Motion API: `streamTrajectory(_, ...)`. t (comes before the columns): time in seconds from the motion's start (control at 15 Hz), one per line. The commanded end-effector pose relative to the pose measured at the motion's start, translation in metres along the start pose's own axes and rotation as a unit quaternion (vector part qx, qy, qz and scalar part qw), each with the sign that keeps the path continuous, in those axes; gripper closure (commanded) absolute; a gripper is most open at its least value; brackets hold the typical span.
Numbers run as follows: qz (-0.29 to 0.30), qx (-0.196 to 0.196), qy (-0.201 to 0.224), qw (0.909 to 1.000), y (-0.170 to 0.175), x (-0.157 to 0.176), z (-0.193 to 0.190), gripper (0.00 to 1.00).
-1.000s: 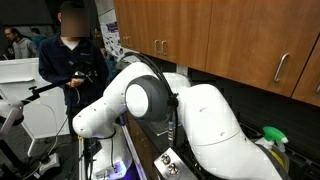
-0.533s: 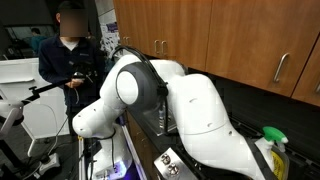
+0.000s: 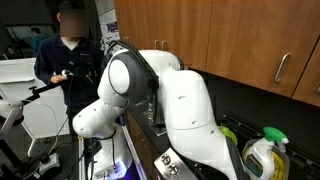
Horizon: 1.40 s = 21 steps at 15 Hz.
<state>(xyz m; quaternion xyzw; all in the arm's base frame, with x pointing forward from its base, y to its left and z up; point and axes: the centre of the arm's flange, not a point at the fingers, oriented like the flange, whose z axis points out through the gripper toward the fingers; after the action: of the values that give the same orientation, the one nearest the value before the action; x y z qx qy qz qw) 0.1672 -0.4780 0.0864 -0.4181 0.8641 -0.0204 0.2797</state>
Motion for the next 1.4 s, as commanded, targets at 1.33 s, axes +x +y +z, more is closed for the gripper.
streamTrajectory(1.33, -0.017, 0.159, 0.062, 0.9852, 0.112, 0.007, -0.185, 0.00)
